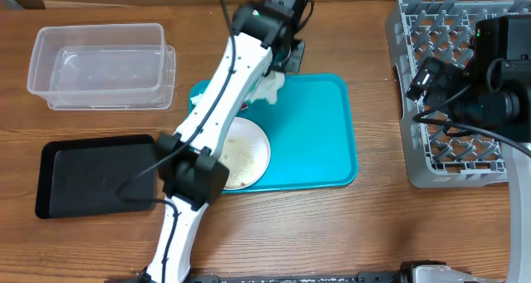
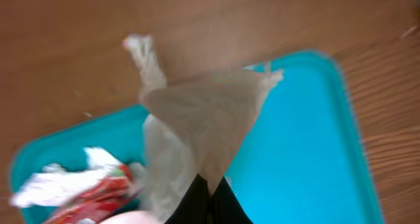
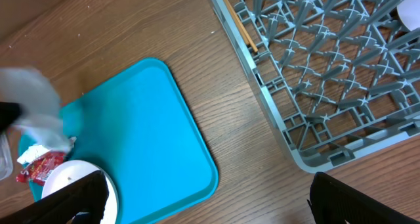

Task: Sort waste into correct bins and load items into the dishwasher
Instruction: 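Grasp the white napkin with the left gripper and lift, then carry the napkin to the clear bin and release it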

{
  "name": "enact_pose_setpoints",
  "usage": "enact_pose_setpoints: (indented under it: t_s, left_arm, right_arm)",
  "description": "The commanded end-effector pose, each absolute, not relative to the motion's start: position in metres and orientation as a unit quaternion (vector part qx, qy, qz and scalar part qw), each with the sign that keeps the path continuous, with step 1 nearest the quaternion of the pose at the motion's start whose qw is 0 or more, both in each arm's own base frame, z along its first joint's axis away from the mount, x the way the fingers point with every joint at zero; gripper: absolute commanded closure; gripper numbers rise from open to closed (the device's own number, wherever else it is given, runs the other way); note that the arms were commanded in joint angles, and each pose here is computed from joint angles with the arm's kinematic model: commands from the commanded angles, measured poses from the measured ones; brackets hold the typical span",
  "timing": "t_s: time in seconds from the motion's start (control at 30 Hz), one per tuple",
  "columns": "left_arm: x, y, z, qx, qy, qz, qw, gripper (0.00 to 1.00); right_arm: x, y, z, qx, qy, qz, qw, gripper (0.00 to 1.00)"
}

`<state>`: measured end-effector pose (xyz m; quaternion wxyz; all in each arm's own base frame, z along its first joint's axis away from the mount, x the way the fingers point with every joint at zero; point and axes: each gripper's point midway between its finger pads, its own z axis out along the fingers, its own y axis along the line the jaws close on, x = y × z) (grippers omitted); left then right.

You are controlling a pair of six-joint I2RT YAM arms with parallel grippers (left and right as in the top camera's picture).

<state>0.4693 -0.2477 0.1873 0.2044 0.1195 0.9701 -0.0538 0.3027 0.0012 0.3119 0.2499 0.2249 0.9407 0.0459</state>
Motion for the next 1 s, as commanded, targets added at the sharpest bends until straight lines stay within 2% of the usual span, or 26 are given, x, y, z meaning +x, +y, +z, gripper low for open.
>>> enact_pose_setpoints:
  t_s: [0.0, 0.2, 0.43, 0.7, 0.97]
  left_arm:
    - [0.472, -0.223, 0.271, 0.084, 0.949, -0.058, 0.297, 0.96]
    - [0.47, -0.172, 0.321, 0.035, 0.936, -0.046, 0.346, 0.96]
    - [0.482, -0.079, 0.342, -0.091, 0.922, 0.018, 0.376, 0.96]
    - [0.493, 0.012, 0.327, -0.242, 0.9, 0.037, 0.36, 0.96]
    - [0.5, 0.079, 0.281, -0.312, 0.896, 0.071, 0.308, 0.96]
  right_arm:
    - [0.303, -0.001, 0.315, 0.229, 0.938, 0.045, 0.257, 0.0]
    - [0.303, -0.001, 0.315, 0.229, 0.938, 0.045, 0.257, 0.0]
    - [0.303, -0.001, 0.315, 0.229, 0.938, 0.045, 0.257, 0.0]
    - [0.303, -0.001, 0.315, 0.229, 0.938, 0.045, 0.257, 0.0]
    - [0.303, -0.001, 0.315, 0.229, 0.938, 0.045, 0.257, 0.0]
